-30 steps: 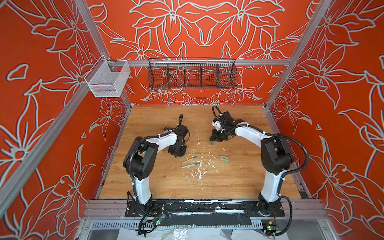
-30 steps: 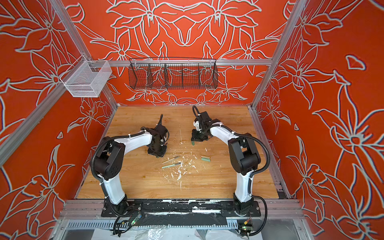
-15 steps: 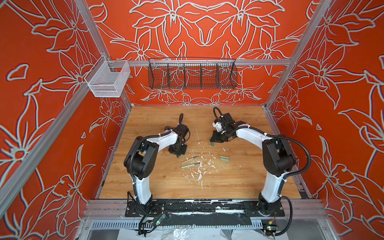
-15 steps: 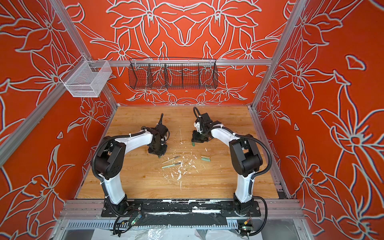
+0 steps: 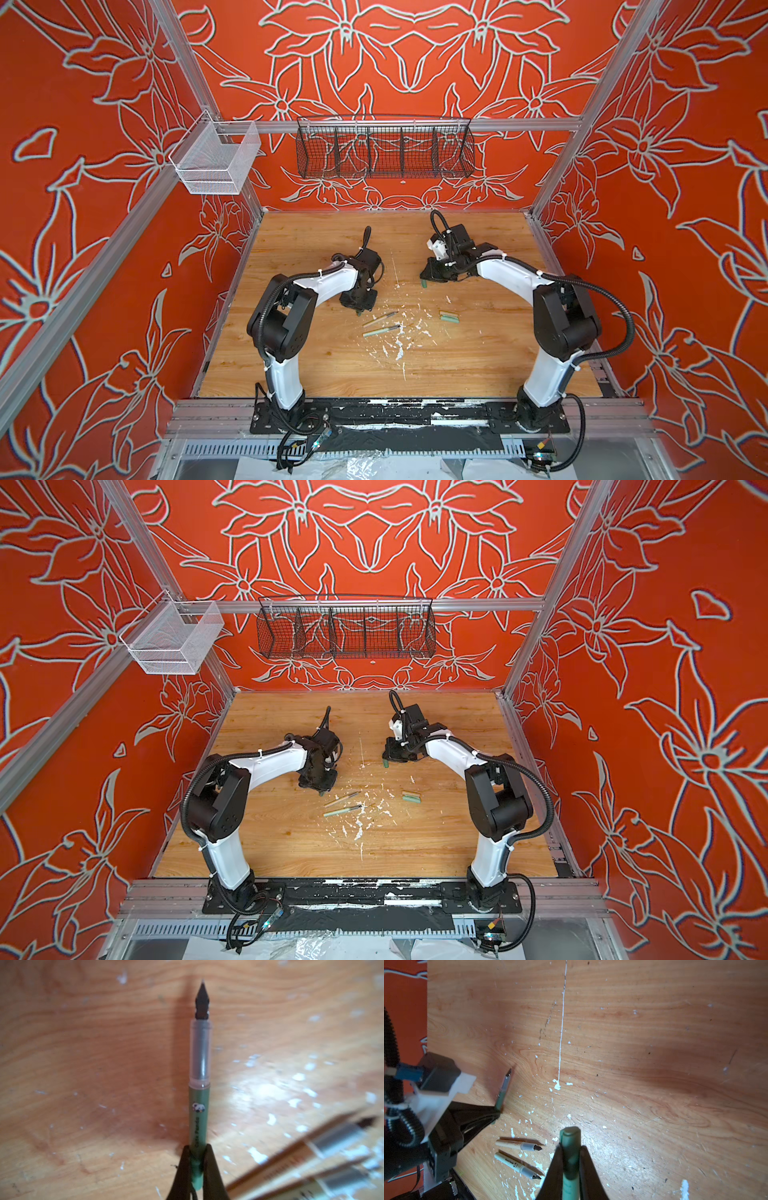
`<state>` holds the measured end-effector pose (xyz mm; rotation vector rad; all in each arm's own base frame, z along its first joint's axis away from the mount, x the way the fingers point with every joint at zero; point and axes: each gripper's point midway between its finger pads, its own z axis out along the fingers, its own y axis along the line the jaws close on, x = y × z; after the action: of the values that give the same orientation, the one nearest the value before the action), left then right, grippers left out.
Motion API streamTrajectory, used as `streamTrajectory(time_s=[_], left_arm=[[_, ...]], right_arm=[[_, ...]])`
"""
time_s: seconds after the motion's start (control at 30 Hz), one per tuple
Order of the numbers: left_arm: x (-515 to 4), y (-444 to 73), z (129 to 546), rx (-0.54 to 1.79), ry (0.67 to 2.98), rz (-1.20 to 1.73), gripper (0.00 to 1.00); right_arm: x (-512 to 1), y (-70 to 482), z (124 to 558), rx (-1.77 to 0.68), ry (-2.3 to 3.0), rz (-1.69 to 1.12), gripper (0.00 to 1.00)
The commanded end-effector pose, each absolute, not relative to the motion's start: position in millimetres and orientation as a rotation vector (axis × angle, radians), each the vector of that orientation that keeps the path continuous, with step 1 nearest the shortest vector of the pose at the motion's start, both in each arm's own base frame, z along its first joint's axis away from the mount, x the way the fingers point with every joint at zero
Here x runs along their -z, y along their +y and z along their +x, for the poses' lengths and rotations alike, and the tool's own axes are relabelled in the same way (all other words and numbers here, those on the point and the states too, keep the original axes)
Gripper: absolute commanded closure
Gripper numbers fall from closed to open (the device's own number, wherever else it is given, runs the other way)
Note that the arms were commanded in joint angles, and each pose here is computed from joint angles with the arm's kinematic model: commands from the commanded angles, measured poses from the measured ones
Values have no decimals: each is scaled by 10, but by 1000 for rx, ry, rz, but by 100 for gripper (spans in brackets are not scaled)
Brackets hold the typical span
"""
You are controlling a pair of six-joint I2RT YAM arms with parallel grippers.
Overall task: Insert the pens into the pen caps
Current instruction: 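Lift the green pen with the left gripper toward the held cap, then raise the pen tip-up with the left gripper while the right brings the cap above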
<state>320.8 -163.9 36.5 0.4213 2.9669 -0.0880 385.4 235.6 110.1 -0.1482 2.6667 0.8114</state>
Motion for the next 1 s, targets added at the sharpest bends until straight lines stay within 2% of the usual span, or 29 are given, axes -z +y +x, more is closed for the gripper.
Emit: streamTrajectory(time_s=[0.0, 0.1, 0.37, 0.63, 0.97], left_arm=[[-896, -2127, 3170, 302, 2806, 555, 100], [-1144, -2433, 3040, 415, 2689, 621, 100], [-1539, -2677, 2803, 565, 2498, 646, 100], [-2000, -2902, 2713, 600, 2335, 705, 100], [-2393, -3066, 2621, 672, 2191, 750, 100]], right_arm=[[-1391, 2378, 3868, -880, 2579, -121, 91], [-1637, 2386, 3834, -915, 2514, -115, 91], [-2358, 2181, 3648, -916, 2294, -56, 92], [-2911, 2032, 3456, -955, 2103, -12, 93], [-3424, 2038, 3152, -1144, 1829, -50, 93]])
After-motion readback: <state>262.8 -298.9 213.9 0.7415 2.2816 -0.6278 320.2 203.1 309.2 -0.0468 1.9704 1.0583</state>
